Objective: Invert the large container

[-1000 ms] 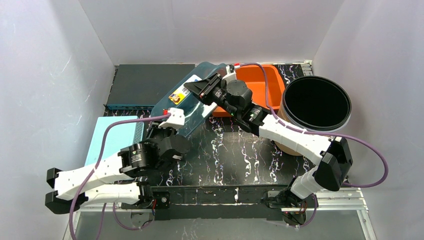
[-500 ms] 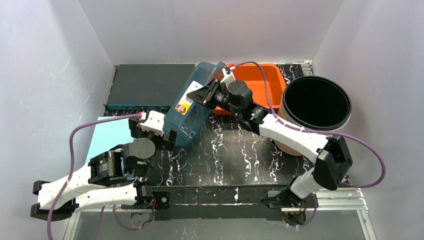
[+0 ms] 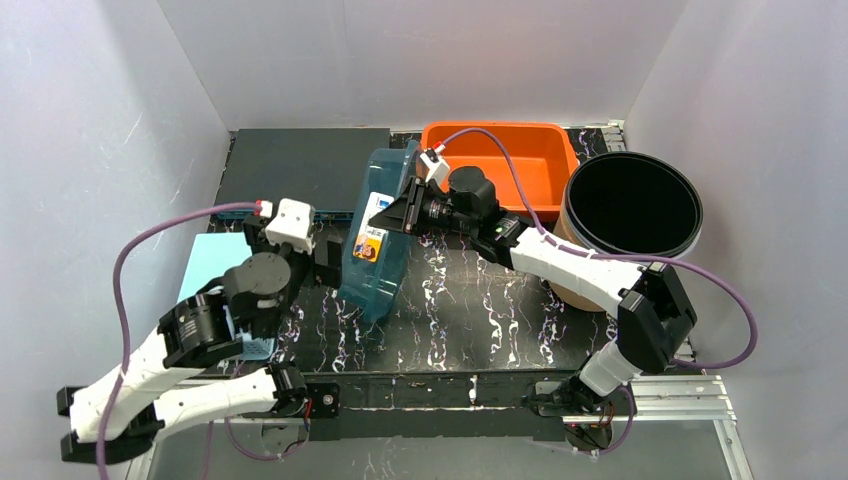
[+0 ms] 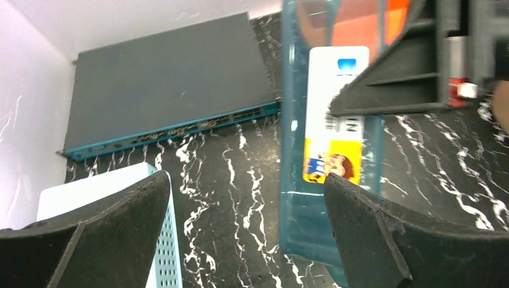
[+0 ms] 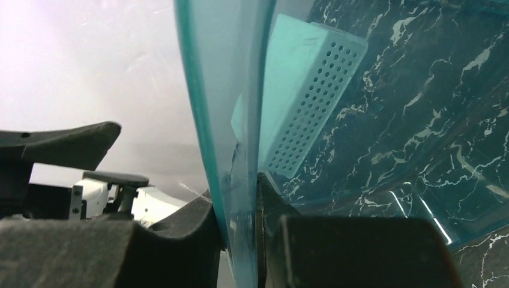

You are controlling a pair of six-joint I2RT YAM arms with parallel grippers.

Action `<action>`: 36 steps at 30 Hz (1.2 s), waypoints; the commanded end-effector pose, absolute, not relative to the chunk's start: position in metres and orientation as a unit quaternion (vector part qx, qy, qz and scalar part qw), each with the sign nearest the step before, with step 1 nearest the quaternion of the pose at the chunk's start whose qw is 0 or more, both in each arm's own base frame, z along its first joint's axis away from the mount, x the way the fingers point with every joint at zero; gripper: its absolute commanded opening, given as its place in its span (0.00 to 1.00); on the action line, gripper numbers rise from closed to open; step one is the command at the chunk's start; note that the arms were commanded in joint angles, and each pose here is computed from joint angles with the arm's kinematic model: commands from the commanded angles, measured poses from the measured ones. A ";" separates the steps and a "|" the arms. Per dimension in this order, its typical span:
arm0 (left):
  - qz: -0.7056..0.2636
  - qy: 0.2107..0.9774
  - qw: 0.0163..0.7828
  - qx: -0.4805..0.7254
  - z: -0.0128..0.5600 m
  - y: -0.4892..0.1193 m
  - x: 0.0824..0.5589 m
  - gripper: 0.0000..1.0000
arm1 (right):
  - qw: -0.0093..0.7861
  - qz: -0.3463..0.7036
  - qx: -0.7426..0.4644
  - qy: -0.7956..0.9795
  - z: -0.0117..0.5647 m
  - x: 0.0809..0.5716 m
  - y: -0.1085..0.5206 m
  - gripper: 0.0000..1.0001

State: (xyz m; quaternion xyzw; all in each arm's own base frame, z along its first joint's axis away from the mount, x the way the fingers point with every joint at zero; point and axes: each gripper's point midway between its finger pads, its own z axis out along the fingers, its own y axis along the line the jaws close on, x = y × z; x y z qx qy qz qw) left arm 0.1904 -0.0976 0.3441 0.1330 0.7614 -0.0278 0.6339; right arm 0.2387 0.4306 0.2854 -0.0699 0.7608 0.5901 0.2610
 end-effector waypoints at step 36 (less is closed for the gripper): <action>-0.185 0.892 0.392 -0.127 0.261 -0.062 0.242 0.98 | 0.009 0.665 -0.093 0.741 0.216 0.153 0.454 0.13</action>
